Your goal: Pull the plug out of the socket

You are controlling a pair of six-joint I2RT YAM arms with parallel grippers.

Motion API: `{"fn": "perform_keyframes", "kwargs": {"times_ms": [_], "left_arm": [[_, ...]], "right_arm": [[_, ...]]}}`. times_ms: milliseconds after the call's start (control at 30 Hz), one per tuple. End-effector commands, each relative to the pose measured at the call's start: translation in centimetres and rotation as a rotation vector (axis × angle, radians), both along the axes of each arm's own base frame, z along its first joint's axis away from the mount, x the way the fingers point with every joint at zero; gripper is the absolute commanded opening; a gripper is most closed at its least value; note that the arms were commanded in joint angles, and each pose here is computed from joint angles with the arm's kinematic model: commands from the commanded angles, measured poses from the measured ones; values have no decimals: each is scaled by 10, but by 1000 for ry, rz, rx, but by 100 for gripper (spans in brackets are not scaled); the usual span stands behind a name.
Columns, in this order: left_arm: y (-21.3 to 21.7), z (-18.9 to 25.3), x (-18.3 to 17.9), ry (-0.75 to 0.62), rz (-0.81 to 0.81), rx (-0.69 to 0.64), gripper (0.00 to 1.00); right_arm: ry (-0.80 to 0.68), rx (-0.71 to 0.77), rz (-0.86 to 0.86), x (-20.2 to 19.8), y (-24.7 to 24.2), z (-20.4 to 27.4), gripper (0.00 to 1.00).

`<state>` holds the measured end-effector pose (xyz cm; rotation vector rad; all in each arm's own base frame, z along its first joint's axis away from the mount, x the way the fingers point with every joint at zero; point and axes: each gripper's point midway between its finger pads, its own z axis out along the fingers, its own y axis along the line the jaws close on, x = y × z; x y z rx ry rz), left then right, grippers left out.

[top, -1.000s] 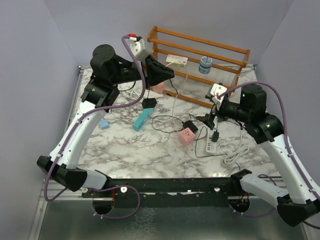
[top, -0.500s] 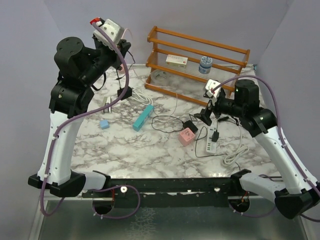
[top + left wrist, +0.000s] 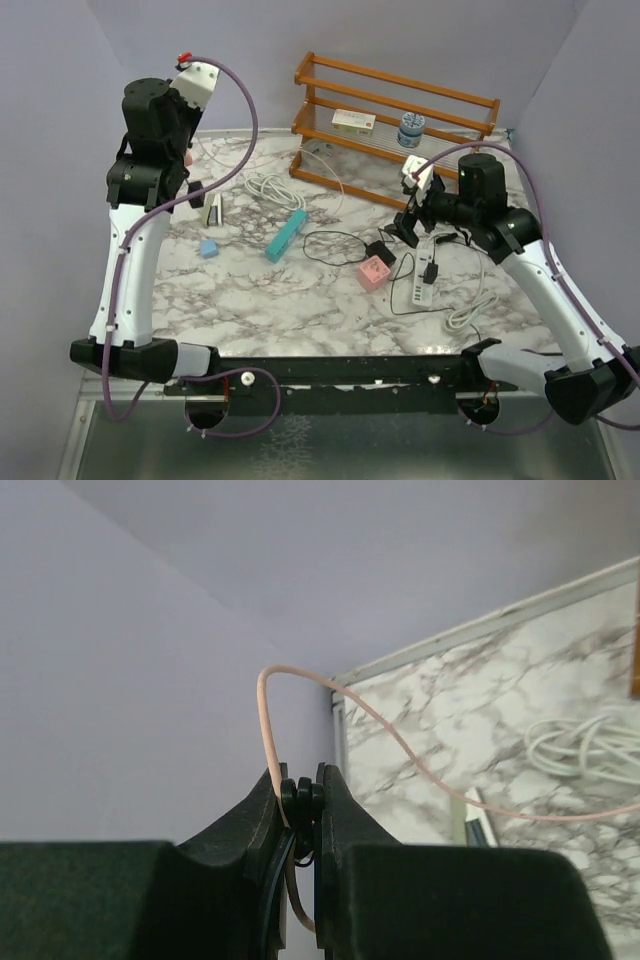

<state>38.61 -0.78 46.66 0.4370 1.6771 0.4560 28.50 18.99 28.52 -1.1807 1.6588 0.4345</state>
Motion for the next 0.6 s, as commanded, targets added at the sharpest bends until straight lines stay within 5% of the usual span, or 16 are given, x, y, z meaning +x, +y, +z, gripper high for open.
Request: {"fn": "perform_keyframes", "kwargs": {"times_ms": [0, 233, 567], "left_arm": [[53, -40, 10, 92, 120, 45, 0], [86, -154, 6, 341, 130, -8, 0], [85, -249, -25, 558, 120, -36, 0]], "right_arm": [[4, 7, -8, 5, 1, -5, 100], [39, -8, 9, 1, 2, -29, 100], [83, -28, 11, -3, 0, -54, 100]]}}
